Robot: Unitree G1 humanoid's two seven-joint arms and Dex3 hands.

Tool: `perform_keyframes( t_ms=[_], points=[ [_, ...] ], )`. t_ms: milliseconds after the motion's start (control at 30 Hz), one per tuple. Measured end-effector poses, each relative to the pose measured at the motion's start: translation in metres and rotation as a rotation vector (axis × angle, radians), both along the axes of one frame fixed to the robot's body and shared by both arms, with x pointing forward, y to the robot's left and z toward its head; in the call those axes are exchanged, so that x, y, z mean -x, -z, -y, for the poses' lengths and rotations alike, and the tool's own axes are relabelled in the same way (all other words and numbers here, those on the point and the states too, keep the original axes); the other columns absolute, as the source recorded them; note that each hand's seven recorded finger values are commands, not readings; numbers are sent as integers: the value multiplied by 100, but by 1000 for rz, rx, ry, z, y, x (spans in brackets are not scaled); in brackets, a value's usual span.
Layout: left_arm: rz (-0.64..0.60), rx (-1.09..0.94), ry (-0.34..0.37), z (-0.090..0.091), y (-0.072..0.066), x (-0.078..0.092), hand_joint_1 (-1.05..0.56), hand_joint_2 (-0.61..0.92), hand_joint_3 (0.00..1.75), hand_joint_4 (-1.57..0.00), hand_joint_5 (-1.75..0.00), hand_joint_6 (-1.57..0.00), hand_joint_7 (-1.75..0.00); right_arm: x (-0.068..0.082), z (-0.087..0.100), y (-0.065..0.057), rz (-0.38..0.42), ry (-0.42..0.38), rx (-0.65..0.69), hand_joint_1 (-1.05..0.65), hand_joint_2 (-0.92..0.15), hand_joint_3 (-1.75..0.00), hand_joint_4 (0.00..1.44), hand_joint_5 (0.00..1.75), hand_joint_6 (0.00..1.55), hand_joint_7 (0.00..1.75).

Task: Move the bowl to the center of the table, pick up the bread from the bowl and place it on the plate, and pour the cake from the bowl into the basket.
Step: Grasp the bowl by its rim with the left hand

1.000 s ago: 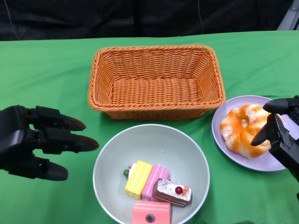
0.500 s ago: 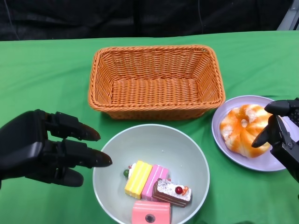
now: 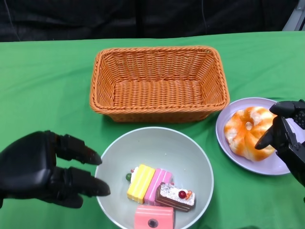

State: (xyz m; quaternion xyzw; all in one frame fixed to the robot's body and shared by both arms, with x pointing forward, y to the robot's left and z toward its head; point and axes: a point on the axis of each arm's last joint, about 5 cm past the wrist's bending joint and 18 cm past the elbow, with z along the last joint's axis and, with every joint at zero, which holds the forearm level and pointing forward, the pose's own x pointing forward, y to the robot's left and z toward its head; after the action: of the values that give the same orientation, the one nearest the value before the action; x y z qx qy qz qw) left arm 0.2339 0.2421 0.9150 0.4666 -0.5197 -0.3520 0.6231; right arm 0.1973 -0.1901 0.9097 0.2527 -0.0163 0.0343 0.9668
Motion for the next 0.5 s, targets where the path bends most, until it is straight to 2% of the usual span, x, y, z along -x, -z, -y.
perform_keyframes(
  t_ms=[233, 500],
  points=[
    [59, -71, 29, 2, 10, -4, -44, 76, 0, -105, -7, -103, -2, 0, 2, 0, -17, 0, -17, -19, -82, -69, 69, 165, 70, 124],
    [80, -103, 53, 7, 19, -4, -43, 77, 1, -108, -4, -104, -1, 2, 2, -2, -12, -8, -35, -19, -87, -62, 66, 166, 65, 128]
  ],
)
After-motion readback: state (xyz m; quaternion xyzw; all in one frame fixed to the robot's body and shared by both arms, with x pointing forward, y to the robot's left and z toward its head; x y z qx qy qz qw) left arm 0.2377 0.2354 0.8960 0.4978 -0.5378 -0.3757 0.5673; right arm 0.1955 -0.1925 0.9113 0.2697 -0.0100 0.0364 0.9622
